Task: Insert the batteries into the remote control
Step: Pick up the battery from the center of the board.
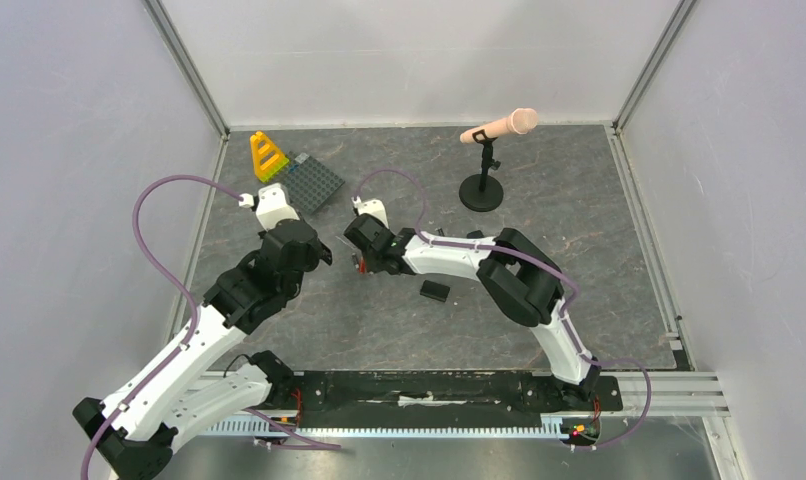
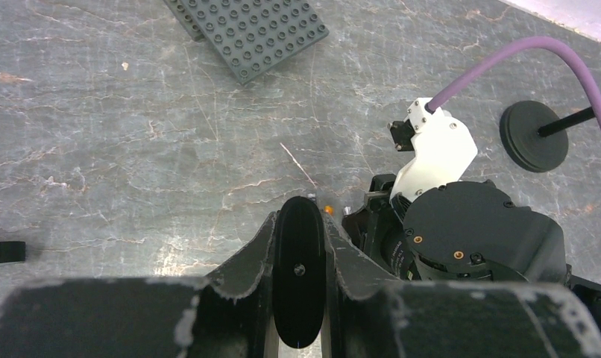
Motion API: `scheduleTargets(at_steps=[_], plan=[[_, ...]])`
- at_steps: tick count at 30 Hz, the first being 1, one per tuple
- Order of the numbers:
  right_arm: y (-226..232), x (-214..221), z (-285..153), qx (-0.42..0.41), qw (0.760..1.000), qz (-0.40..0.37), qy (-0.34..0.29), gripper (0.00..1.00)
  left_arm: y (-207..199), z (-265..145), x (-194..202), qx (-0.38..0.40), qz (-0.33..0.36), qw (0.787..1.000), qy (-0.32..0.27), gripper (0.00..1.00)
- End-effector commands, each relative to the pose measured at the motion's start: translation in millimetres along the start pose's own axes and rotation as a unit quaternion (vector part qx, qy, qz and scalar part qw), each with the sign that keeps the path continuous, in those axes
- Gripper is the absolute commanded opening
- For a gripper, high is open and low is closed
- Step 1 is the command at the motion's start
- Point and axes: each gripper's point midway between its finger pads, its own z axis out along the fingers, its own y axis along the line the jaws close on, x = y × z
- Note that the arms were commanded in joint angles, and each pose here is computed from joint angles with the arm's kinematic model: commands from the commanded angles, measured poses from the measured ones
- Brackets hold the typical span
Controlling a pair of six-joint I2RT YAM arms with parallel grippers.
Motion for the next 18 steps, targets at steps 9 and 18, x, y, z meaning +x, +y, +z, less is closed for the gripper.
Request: scheduleTargets(at_steps=[9, 18], plan=[[-87, -55, -101, -0.048, 0.992, 0.074, -0.095, 0.00, -130, -28, 5, 0.387, 0.080, 0.917, 0.057, 0.02], [-129, -93, -208, -0.101, 0.964, 0.081, -0.234, 0.00, -190, -73, 6, 0.612, 0.107, 0.779, 0.084, 0.02]])
